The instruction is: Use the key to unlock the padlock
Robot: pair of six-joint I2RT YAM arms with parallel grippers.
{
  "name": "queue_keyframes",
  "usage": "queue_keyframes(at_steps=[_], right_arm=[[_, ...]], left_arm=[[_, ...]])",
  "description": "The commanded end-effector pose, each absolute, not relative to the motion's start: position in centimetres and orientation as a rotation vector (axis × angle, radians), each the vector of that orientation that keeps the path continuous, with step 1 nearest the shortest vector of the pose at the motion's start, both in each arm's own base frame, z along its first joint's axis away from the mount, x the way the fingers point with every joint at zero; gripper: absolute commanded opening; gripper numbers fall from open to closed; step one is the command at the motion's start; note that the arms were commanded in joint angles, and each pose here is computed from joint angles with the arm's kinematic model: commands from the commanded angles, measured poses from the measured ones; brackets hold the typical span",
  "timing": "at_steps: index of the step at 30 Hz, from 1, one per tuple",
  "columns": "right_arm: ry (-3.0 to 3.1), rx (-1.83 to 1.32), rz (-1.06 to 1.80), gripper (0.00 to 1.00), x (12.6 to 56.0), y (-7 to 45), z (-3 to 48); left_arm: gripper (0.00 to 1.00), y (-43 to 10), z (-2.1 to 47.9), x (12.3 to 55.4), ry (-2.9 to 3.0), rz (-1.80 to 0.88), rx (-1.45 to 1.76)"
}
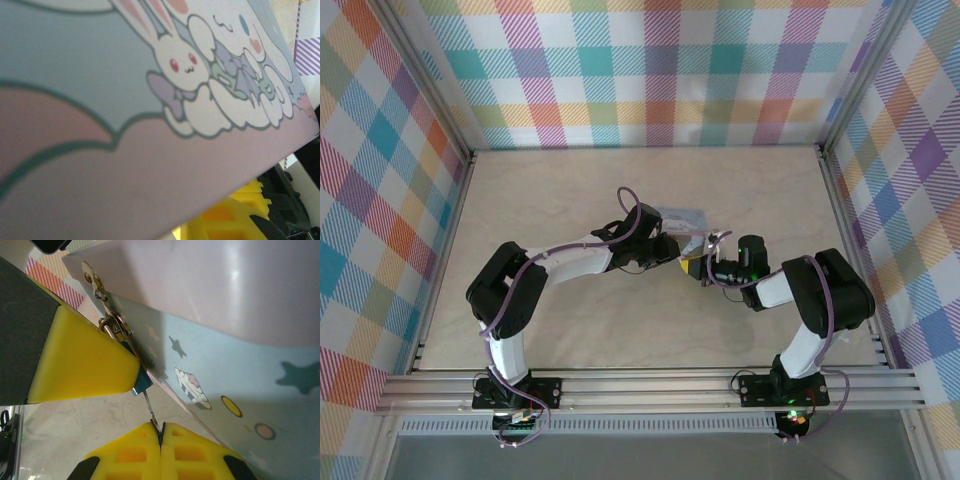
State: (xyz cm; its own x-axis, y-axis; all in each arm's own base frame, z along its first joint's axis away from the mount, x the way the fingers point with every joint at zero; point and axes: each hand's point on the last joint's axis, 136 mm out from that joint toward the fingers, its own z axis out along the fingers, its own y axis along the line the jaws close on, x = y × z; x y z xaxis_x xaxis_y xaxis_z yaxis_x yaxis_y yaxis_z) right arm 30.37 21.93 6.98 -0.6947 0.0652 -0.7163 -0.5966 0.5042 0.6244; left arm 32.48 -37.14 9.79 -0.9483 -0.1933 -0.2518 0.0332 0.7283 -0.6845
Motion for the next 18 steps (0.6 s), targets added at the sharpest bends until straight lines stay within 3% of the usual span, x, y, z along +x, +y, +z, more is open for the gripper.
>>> queue_keyframes(at_steps=[1,8,18], right_arm=[[1.936,-0.463,1.137,0.02,32.5,22.1,9.8],[1.876,-0.499,1.173,0.02,31.9,22.5,12.0],[1.938,-0.535,1.188,0.02,31.4,23.6,10.1]], left_arm=[[0.06,-40.0,14.2,30.7,2.559,-1.248,0.032],[0.06,-40.1,13.7,30.6,2.57,-1.255,0.024],[0.06,-40.3,14.5,30.7,2.552,-1.276,0.023]])
